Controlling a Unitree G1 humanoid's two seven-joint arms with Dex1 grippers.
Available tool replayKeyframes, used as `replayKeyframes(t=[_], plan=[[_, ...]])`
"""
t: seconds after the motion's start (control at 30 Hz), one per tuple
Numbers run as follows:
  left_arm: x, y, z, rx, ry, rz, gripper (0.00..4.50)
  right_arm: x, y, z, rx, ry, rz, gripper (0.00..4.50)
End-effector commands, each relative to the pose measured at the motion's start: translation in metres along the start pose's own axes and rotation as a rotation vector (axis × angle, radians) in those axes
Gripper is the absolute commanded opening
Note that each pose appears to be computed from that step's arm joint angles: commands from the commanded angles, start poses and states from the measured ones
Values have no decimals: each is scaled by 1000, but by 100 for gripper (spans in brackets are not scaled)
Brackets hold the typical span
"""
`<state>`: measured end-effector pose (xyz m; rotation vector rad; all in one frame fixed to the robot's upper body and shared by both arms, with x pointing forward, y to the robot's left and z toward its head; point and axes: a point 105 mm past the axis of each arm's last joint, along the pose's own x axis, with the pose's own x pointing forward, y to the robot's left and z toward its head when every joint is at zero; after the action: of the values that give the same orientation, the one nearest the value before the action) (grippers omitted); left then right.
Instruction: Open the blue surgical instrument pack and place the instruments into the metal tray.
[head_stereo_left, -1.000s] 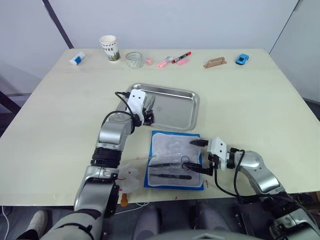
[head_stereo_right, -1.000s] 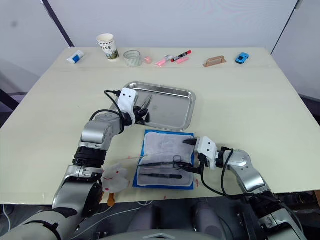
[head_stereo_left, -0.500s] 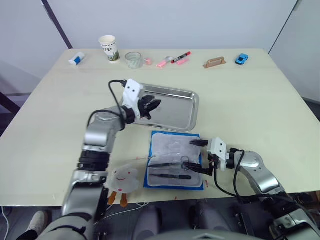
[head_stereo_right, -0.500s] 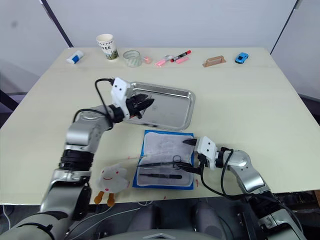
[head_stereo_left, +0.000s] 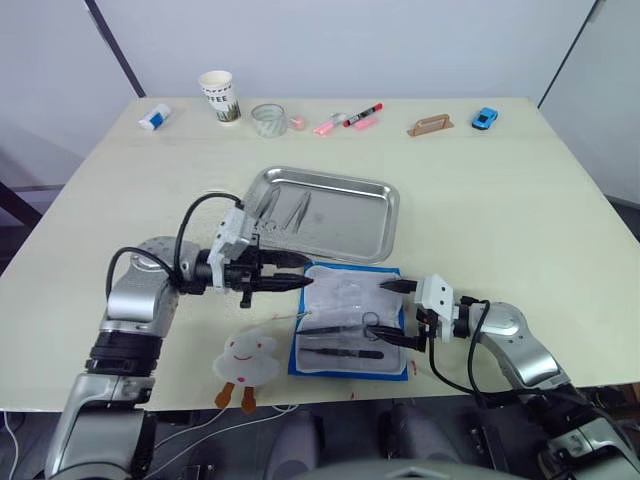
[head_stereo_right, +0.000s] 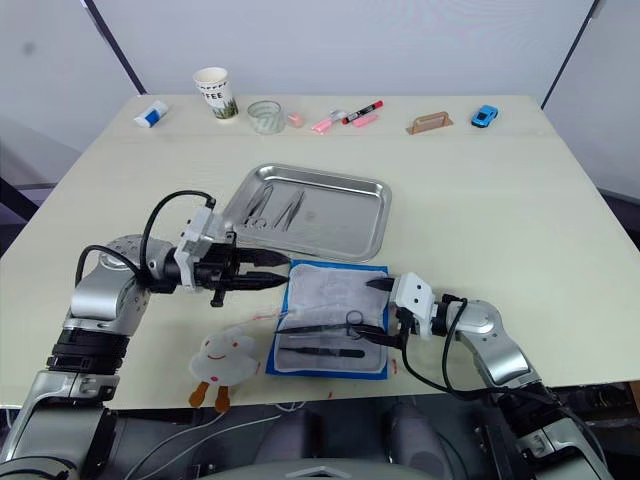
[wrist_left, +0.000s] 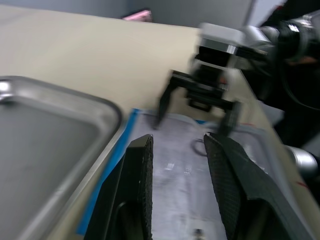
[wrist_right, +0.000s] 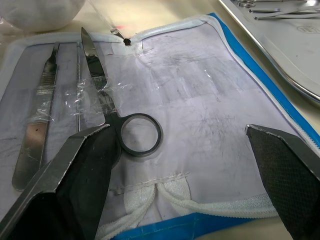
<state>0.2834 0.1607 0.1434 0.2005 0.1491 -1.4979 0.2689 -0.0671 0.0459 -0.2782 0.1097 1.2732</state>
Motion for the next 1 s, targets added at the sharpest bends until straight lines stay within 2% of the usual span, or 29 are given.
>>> replayKeyframes(t=[0.03,0.2,0.37,0.47,0.53,0.6,0.63,0.77,1.0], plan=[[-8,-14,-2,76,58,-101,169,-13,14,-40,95,135,-11,450],[-12,-15,-10,114,99,-112,169,-17,13,-17,87,35,-16,450],[-11,-16,-16,123,127,-126,169,-24,15,0,53,-13,-5,450],[-11,-13,-16,146,135,-115,231,-29,16,10,39,-51,2,450],[-11,-13,-17,148,139,-120,306,-33,18,18,33,-82,1,450],[-10,-14,-19,158,147,-126,403,-37,19,27,23,-115,5,450],[-9,-14,-19,161,147,-128,434,-39,19,31,18,-127,3,450],[-1,-19,-25,173,146,-163,443,-49,16,49,15,-195,-15,450],[11,-21,-30,218,127,-200,443,-71,16,63,45,-218,-6,450]])
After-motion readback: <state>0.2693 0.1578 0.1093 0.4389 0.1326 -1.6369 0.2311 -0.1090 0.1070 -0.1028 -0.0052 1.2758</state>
